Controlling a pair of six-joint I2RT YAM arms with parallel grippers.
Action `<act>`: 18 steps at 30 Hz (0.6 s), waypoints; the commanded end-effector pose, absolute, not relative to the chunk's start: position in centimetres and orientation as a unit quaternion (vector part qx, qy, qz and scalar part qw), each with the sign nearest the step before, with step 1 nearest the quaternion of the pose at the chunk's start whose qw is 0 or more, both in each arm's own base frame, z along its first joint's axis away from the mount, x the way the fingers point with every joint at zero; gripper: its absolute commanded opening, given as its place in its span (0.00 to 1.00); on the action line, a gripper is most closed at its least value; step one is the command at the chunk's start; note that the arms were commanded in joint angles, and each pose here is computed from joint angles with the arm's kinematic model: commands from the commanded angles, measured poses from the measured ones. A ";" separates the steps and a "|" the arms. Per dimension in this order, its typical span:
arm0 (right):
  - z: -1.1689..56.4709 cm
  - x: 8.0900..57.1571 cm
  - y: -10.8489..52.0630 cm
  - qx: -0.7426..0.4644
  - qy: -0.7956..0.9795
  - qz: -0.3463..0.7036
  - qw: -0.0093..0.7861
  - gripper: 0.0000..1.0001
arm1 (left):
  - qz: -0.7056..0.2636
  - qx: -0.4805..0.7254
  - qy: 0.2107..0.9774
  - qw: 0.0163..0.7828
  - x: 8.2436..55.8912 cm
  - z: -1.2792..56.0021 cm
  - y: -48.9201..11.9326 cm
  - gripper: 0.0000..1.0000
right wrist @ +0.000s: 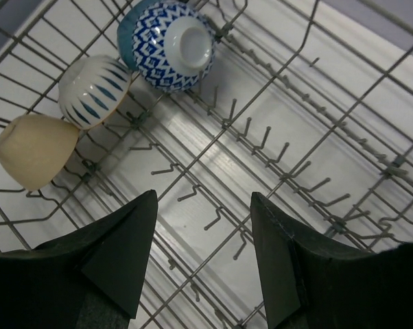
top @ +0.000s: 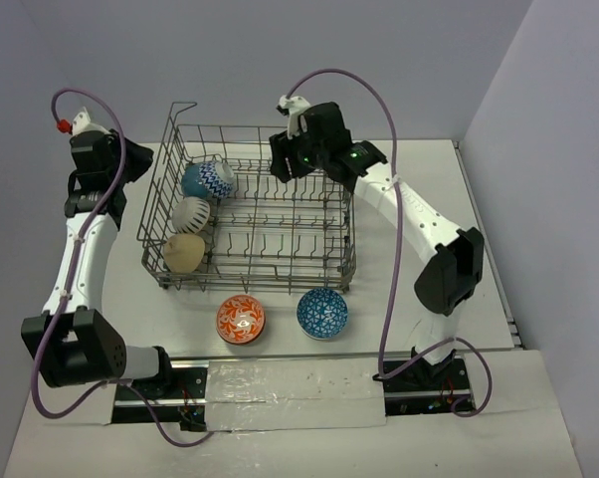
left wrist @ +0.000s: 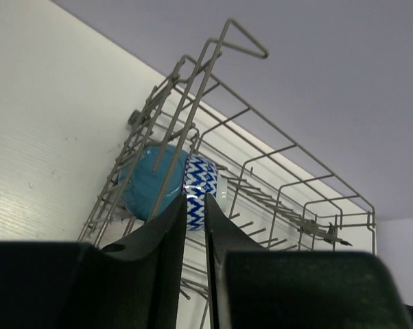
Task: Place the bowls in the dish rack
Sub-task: Move the dish rack to the center of the board.
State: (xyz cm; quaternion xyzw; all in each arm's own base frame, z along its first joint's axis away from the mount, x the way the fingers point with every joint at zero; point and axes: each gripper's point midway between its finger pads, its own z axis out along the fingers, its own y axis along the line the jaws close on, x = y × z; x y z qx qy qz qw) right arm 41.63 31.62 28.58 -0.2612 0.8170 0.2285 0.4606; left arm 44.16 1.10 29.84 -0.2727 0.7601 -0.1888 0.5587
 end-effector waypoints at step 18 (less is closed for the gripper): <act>27.4 41.2 33.6 -0.285 0.815 0.229 0.450 0.64 | -0.164 -0.261 0.798 0.518 46.0 26.9 1.5 0.27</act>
